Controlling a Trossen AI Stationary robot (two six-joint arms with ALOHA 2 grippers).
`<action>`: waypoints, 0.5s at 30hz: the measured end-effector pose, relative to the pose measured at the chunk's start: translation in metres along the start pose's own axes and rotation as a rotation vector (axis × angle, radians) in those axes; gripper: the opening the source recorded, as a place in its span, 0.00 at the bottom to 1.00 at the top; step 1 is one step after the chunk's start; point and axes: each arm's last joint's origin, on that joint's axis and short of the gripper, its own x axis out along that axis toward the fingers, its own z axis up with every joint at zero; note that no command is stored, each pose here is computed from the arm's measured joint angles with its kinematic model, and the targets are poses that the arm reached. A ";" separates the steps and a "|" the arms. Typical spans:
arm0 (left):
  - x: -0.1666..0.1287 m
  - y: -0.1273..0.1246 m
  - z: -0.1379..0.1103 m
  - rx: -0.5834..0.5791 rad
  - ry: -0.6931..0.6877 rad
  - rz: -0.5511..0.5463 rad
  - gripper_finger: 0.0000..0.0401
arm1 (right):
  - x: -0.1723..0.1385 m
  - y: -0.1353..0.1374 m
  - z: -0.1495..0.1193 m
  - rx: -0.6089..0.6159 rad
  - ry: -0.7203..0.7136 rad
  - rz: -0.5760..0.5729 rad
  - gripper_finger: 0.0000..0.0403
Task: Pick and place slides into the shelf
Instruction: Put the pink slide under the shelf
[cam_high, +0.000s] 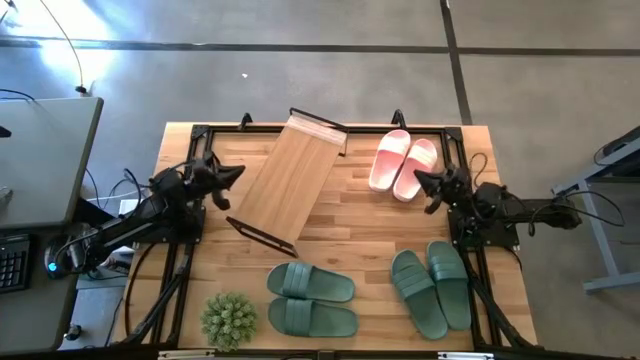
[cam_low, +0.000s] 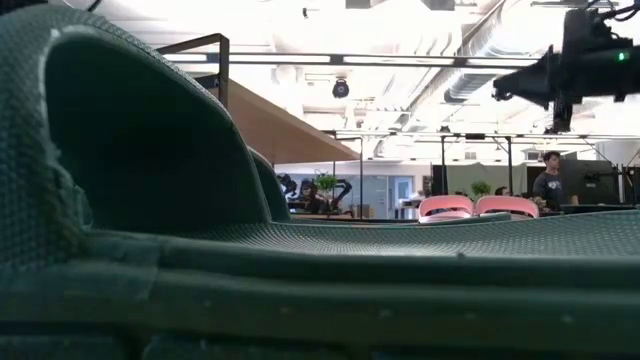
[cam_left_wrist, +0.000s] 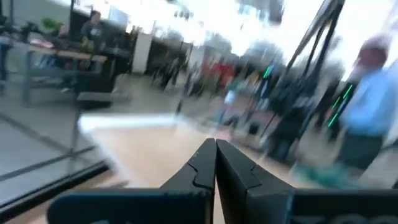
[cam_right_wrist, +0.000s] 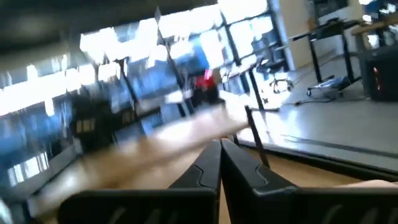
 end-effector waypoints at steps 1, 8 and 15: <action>0.000 -0.002 0.005 -0.013 -0.049 -0.022 0.00 | 0.000 0.001 0.004 0.064 -0.035 0.007 0.00; -0.010 -0.015 0.041 0.015 -0.425 -0.174 0.00 | -0.002 0.004 0.022 0.453 -0.200 0.057 0.00; -0.025 -0.023 0.061 -0.070 -0.676 -0.291 0.00 | -0.011 0.012 0.054 0.470 -0.366 0.261 0.00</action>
